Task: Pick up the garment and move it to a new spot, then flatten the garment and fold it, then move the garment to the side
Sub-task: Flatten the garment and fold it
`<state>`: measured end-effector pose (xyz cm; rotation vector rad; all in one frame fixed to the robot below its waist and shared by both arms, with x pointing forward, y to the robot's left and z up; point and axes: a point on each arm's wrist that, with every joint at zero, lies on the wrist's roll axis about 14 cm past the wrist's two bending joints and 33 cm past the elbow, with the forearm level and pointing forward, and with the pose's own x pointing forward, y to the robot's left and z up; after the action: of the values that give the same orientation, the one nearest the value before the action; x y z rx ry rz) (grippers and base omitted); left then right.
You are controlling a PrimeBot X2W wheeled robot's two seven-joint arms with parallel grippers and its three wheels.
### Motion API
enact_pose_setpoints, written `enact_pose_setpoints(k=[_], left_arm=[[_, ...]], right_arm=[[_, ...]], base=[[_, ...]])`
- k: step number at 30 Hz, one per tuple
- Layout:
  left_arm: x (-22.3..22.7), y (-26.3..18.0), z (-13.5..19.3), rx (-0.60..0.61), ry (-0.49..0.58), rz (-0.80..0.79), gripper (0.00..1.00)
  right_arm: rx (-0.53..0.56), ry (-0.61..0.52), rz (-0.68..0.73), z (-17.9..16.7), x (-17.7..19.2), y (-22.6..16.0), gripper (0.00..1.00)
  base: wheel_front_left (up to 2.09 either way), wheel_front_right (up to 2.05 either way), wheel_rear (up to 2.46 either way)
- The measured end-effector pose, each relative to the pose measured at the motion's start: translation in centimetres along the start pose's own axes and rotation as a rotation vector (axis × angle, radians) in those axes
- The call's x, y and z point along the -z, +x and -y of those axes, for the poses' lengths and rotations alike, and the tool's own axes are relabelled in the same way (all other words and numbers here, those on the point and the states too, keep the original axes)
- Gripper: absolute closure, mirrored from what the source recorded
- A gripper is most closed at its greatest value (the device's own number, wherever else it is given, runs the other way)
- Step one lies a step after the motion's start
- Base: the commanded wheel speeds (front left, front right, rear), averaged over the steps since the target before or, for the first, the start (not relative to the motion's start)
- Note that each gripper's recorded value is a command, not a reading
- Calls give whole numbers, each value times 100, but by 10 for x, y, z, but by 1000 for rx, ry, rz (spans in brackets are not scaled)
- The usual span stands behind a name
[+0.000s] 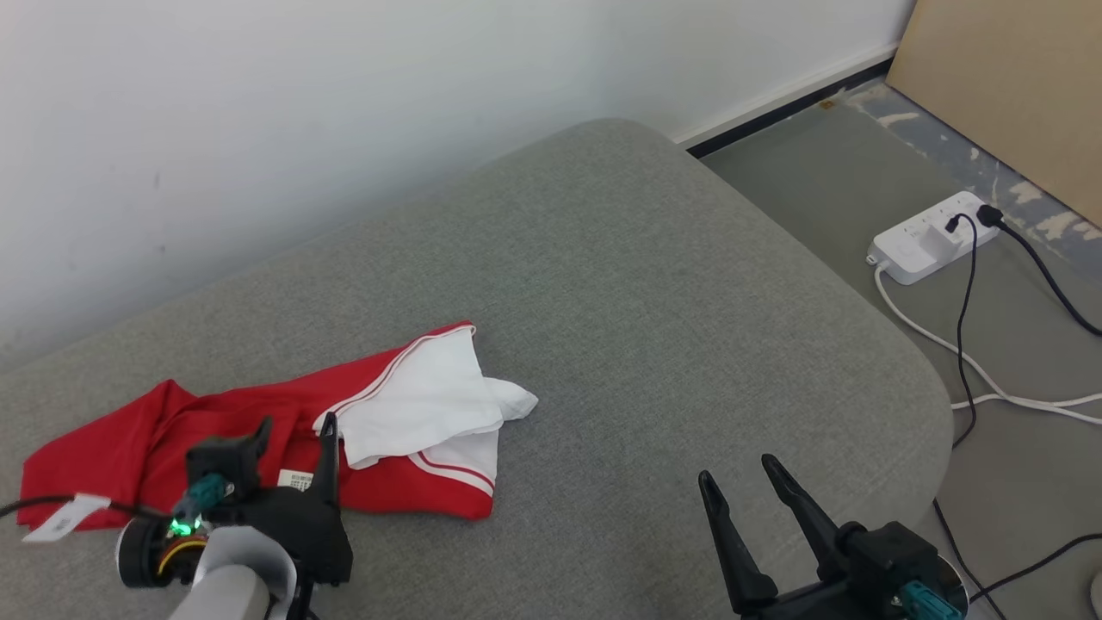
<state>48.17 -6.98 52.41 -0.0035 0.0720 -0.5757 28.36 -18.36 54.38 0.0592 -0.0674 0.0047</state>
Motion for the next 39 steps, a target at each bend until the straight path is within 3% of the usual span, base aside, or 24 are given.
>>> enact_pose_setpoints(k=[6, 11, 26, 39], left_arm=[[-12, -33, -15, -83, -170, 152, 0], [-28, -81, -38, -168, -235, 254, 0], [-15, -229, -98, -502, -175, 325, 0], [-7, -294, -121, -661, -147, 349, 0]], right_arm=[[5, 3, 0, 4, 2, 3, 0], [-17, -1, 11, 3, 1, 9, 0], [-193, 15, 36, -39, 4, 39, 0], [-343, 43, -20, -88, 27, 43, 0]], base=[[0, 0, 0], [0, 0, 0], [0, 0, 0], [0, 0, 0]])
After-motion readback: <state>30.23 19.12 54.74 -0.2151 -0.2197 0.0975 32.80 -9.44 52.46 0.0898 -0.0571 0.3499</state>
